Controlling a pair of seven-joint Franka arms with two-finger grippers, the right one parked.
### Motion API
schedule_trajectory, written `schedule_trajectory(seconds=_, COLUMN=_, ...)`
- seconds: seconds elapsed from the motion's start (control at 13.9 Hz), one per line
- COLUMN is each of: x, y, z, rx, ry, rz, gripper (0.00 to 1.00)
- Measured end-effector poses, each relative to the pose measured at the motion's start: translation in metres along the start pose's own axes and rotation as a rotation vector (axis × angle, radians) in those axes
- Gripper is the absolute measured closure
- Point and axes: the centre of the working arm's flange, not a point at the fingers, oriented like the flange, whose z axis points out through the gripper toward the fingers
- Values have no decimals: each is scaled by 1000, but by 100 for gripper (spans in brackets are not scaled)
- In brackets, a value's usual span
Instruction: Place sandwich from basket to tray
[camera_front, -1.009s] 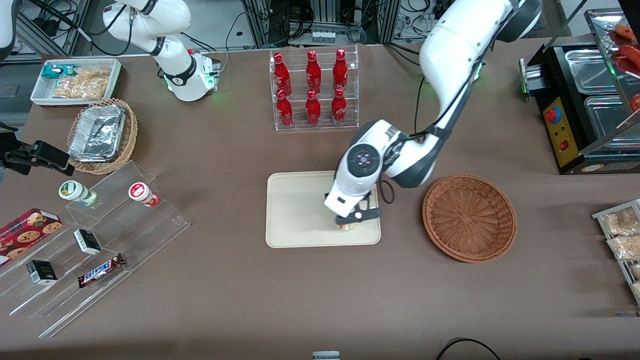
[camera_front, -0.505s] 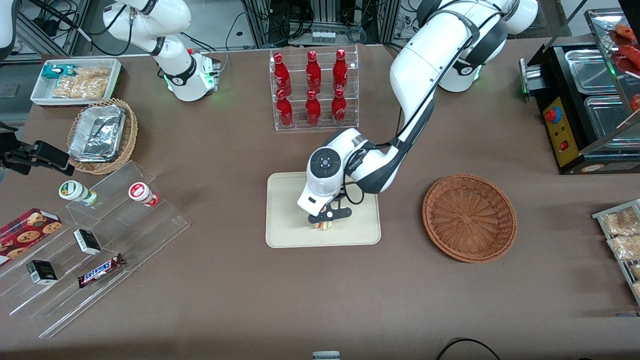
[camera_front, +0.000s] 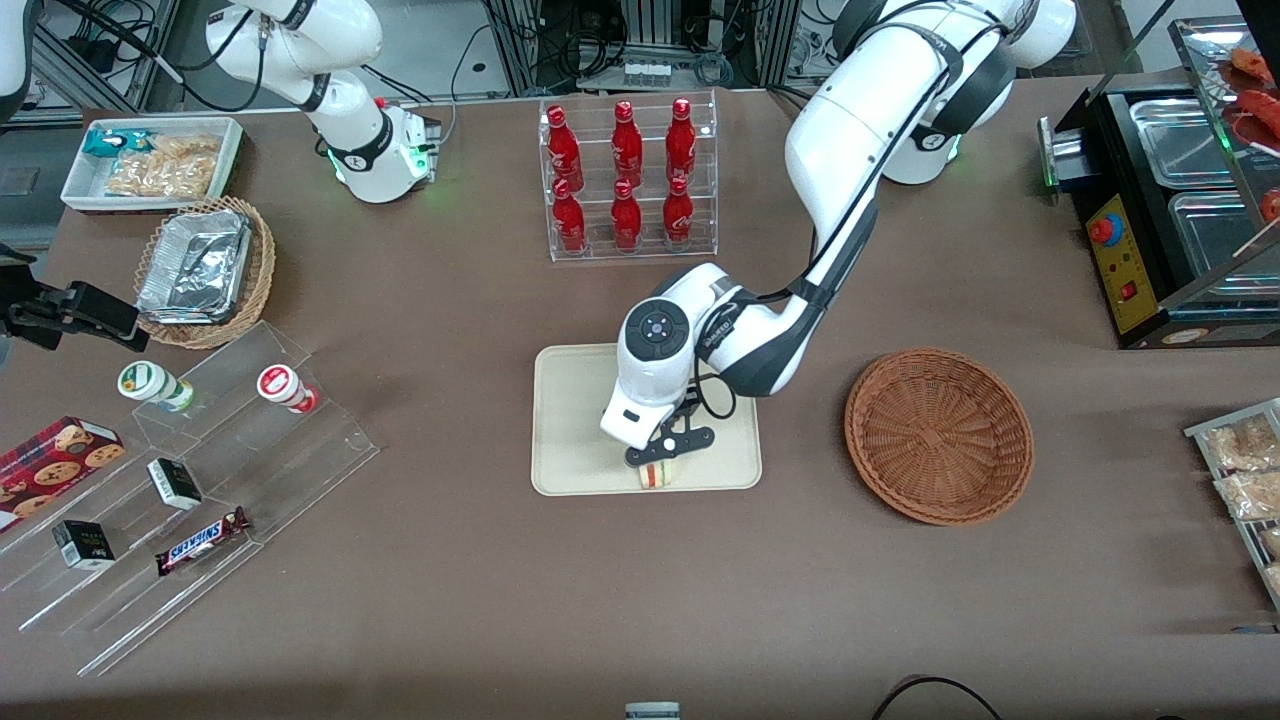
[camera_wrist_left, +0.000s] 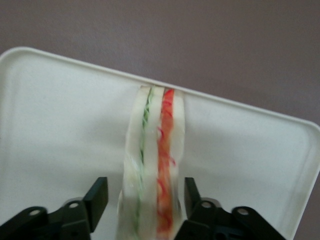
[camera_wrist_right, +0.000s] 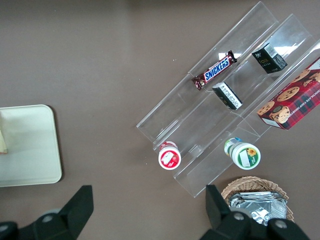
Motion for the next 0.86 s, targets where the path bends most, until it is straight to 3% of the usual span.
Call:
schedule_trajectory(seconds=0.14, x=3, y=0, z=-3, rx=-3, ry=6, rz=-8, gripper=3)
schedule_trajectory(seconds=0.36, x=7, y=-1, z=-5, rx=-2, ry=15, rz=-14, gripper=0)
schedule_trajectory(seconds=0.43, x=12, y=-5, z=-9, rx=15, ry=22, rz=-17, gripper=0)
schedule_trajectory(seconds=0.58, x=22, y=-15, z=-33, rx=92, ry=59, rz=-5, gripper=0)
schedule_trajectory(seconds=0.72, x=33, y=-27, z=-78, rx=136, ry=105, rz=-11, gripper=0)
schedule_trajectory(seconds=0.86, x=47, y=-55, z=-122, rx=170, ry=120, rz=-31, gripper=0)
